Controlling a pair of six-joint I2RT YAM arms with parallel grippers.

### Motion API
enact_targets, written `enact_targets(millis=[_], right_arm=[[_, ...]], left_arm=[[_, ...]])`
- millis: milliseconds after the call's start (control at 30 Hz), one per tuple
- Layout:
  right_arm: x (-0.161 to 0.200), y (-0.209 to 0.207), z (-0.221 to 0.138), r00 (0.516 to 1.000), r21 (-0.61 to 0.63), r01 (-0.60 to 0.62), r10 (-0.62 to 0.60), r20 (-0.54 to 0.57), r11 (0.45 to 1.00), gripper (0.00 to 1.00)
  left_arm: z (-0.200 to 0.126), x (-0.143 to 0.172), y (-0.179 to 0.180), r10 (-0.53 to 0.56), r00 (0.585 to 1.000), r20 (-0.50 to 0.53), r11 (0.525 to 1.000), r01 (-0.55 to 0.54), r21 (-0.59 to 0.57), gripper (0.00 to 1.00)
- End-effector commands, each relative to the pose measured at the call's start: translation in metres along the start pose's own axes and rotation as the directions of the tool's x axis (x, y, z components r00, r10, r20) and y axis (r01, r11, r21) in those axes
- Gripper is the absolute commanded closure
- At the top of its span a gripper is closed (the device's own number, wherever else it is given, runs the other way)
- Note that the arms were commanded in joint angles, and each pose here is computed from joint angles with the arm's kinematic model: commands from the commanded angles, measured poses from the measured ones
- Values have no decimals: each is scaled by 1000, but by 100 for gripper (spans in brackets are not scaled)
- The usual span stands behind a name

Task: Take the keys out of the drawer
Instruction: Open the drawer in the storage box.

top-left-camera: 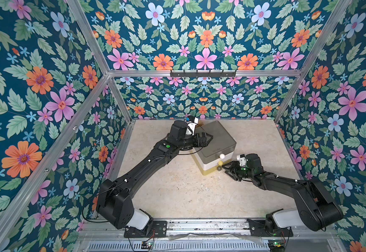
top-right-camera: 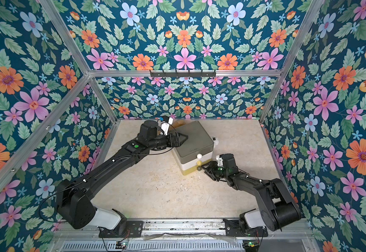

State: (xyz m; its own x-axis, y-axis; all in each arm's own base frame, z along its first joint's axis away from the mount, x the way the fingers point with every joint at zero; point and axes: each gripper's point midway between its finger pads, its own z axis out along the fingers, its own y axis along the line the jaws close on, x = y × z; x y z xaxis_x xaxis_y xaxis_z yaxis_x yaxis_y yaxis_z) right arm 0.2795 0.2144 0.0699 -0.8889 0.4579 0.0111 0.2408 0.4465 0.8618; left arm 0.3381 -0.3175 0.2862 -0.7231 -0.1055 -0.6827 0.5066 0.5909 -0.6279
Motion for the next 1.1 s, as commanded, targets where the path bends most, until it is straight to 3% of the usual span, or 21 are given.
enact_targets(millis=[0,567,933,1067], right_arm=[[0,14,7,1000,-64,18,-19,-17,998,48],[-6,11,32,999,-90,-17,14,-32,996,57],[-8,-2,37,999,-60,-39,38,-18,997,75],[-7,-1,30,1000,-58,-28,28,-4,998,77]], left_arm=[[3,-5,-9,6,1000,17,999,-7,45,1],[12,11,1,-3,1000,-22,1000,3,31,1],[12,18,6,-2,1000,-30,1000,3,22,1],[12,20,7,-3,999,-32,1000,4,18,1]])
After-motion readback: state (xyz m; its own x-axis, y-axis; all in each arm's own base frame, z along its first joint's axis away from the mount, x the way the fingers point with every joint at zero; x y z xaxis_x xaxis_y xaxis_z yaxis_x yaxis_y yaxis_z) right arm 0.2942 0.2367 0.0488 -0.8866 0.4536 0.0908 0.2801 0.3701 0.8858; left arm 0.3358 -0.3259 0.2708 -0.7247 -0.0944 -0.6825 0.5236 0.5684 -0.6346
